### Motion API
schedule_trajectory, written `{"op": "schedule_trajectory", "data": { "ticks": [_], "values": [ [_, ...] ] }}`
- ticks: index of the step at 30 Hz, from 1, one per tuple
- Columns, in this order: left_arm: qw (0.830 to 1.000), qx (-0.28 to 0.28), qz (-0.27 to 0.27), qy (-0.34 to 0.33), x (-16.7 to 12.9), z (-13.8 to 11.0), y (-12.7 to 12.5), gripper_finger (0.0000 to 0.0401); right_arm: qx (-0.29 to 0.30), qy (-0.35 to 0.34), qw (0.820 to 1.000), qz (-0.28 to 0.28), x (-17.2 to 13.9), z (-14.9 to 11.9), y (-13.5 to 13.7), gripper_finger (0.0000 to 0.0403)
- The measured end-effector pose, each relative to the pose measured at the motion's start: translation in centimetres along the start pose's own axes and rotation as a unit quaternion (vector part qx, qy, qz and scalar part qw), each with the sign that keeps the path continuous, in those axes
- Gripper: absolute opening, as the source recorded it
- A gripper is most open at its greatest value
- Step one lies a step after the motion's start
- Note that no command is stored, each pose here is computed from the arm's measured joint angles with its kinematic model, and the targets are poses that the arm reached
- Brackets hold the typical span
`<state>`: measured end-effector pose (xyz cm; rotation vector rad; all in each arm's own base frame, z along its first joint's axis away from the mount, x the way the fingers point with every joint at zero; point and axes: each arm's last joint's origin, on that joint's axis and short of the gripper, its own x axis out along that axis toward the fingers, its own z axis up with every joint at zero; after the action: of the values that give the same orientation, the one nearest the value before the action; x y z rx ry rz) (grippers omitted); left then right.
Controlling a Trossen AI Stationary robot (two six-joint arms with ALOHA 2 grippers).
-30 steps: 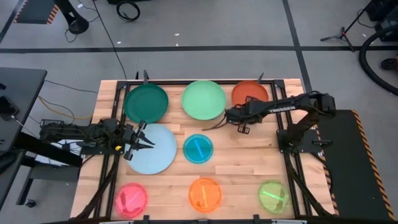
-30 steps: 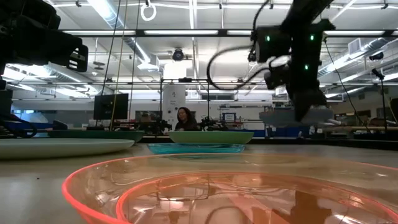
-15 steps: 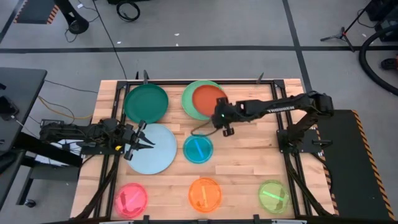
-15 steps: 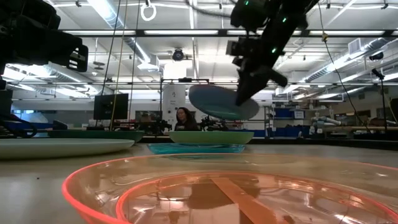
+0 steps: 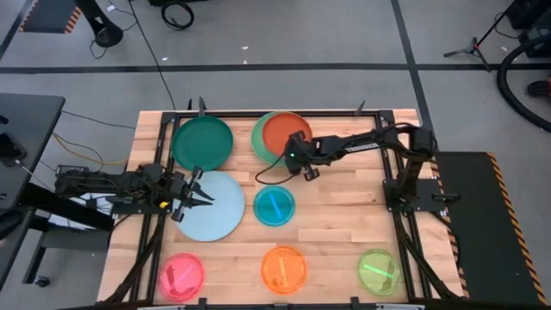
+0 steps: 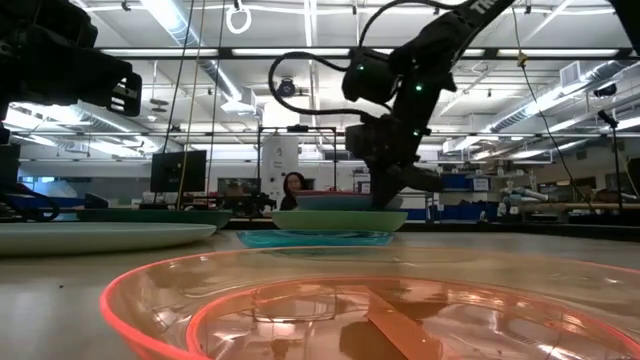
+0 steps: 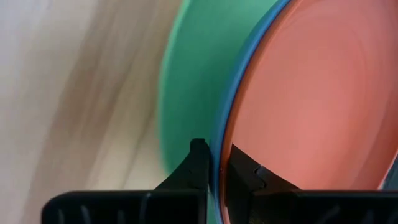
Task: Stack plastic plates
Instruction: Stack the stacked plates on top of the green plate, then stack the stacked plates on top of the dark green plate
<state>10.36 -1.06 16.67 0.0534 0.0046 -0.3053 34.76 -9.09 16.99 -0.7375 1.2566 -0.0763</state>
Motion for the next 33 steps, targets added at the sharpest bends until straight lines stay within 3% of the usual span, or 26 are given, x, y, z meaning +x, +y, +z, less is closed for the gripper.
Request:
{"op": "schedule_trajectory", "data": {
  "ticks": [5, 10, 16, 33],
  "values": [
    [1.0, 0.0, 0.0, 0.0, 0.0, 0.0, 0.0, 0.0059, 0.003, -0.037, 0.999, 0.017, 0.8, 1.2, -2.1, 0.003],
    [1.0, 0.0, 0.0, 0.0, 0.0, 0.0, 0.0, 0.0059, 0.002, -0.003, 0.999, 0.047, 2.7, 0.9, -2.5, 0.0037],
    [1.0, 0.0, 0.0, 0.0, 0.0, 0.0, 0.0, 0.0059, 0.022, 0.025, 0.999, 0.037, 3.4, 0.6, -2.4, 0.0071],
    [1.0, 0.0, 0.0, 0.0, 0.0, 0.0, 0.0, 0.0059, 0.156, -0.062, 0.985, -0.035, -4.5, 1.3, -4.6, 0.0209]
  ]
}}
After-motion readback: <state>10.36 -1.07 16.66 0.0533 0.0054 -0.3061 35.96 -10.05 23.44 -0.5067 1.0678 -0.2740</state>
